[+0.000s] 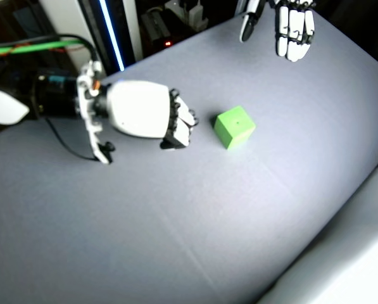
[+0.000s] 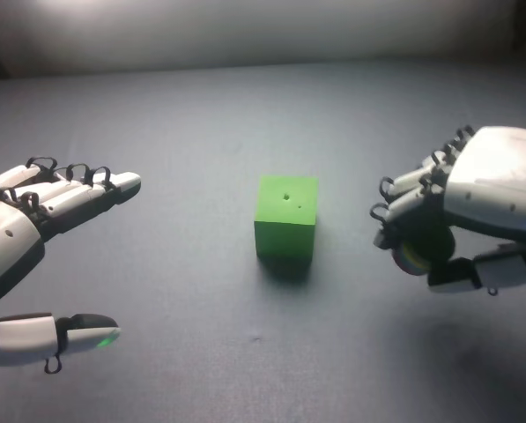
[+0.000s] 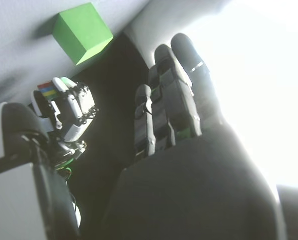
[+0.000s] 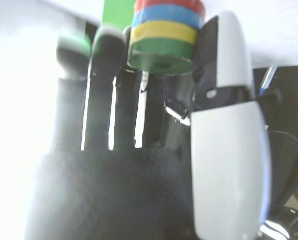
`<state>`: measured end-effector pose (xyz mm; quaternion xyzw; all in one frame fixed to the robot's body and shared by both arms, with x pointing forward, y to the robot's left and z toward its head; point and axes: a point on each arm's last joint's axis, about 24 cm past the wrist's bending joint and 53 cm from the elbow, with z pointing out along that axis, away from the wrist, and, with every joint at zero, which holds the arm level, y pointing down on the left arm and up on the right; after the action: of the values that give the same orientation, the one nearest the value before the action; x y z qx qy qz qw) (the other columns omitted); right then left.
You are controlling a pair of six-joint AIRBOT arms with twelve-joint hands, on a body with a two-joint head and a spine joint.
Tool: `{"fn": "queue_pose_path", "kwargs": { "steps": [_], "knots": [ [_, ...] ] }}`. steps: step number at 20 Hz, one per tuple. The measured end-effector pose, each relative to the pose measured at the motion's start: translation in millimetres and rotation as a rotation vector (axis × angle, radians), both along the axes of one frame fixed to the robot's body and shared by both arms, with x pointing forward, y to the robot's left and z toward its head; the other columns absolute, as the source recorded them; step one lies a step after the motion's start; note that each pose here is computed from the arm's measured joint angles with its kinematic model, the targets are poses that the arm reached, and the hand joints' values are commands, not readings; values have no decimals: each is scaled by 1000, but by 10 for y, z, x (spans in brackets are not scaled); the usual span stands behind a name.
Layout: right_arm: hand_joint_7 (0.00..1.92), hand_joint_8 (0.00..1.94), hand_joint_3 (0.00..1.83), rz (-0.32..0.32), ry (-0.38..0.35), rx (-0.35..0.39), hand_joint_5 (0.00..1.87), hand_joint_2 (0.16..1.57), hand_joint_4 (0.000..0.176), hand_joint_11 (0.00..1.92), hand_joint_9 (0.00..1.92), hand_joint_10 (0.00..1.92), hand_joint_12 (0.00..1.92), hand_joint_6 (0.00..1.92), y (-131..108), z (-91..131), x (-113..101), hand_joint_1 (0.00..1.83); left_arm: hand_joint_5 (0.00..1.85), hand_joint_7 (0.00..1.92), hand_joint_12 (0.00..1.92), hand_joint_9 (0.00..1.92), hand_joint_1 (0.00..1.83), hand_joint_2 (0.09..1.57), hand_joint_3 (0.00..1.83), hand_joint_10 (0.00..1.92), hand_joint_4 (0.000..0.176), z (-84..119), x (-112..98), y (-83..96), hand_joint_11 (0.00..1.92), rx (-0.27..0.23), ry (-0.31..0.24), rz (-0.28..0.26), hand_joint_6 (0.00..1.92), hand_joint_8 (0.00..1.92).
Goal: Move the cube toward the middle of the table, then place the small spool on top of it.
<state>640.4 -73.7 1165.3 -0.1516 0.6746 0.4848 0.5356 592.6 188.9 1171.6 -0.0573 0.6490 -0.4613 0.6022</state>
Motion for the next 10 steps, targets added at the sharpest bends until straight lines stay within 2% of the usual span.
{"fn": "queue_pose_path", "kwargs": {
  "steps": [1, 2, 3, 4, 5, 6, 7, 8, 9, 10],
  "knots": [
    [1037, 811, 0, 1, -8, 9, 879, 1120, 0, 686, 892, 1139, 1017, 1181, 29, 33, 28, 1365, 262, 352, 829, 450, 793, 959, 0, 0, 71, 1, 0, 0, 186, 0, 0, 0, 2, 0],
    [1070, 772, 0, 1, -17, 16, 913, 1103, 0, 735, 920, 1111, 963, 1116, 60, 69, 62, 1375, 258, 349, 829, 456, 777, 959, 0, 3, 79, -1, 0, 0, 195, -1, 1, -1, 0, 0],
    [1169, 619, 0, 0, -30, 29, 951, 1080, 0, 711, 943, 1072, 963, 1049, 104, 133, 109, 1384, 255, 337, 822, 451, 789, 958, 0, 0, 79, -1, 1, 0, 189, -2, 2, -1, 0, 0],
    [1174, 609, 2, 1, -38, 42, 975, 1075, 0, 699, 934, 1128, 1108, 969, 144, 183, 140, 1384, 266, 331, 782, 446, 810, 953, 0, 0, 73, -1, 1, 2, 201, -2, 2, 0, 0, 0],
    [1109, 757, 6, 1, -49, 57, 1006, 1080, 0, 647, 919, 823, 1261, 954, 186, 247, 176, 1264, 276, 341, 776, 453, 828, 950, 0, 3, 58, -1, 1, 1, 220, -2, 2, 0, 3, 4],
    [1027, 924, 3, 3, -59, 72, 1017, 1098, 17, 555, 905, 777, 1444, 928, 236, 306, 208, 1232, 278, 351, 782, 471, 826, 948, 0, 9, 70, -2, 1, 1, 232, -3, 3, 0, 3, 7],
    [1005, 948, 3, 5, -65, 84, 975, 1113, 22, 423, 869, 750, 1533, 1015, 282, 344, 235, 1221, 276, 358, 827, 478, 822, 954, 0, 4, 68, -2, 3, 2, 209, -2, 2, 0, 0, 1],
    [968, 966, 0, 5, -69, 97, 952, 1130, 10, 419, 861, 682, 1486, 1092, 327, 383, 263, 1216, 270, 353, 831, 469, 816, 956, 0, 0, 73, -4, 6, 4, 192, -3, 3, 0, 0, 0],
    [996, 911, 4, 6, -73, 103, 971, 1116, 12, 493, 918, 521, 1319, 1065, 356, 407, 284, 1220, 274, 361, 833, 471, 815, 953, 0, 2, 80, -8, 8, 3, 188, -4, 3, -1, 2, 3],
    [1072, 843, 0, 4, -78, 112, 983, 1099, 17, 524, 975, 464, 1298, 986, 396, 448, 321, 1227, 267, 362, 834, 474, 801, 947, 0, 3, 95, -20, 15, 3, 188, -5, 5, -1, 0, 4]
  ]
}}
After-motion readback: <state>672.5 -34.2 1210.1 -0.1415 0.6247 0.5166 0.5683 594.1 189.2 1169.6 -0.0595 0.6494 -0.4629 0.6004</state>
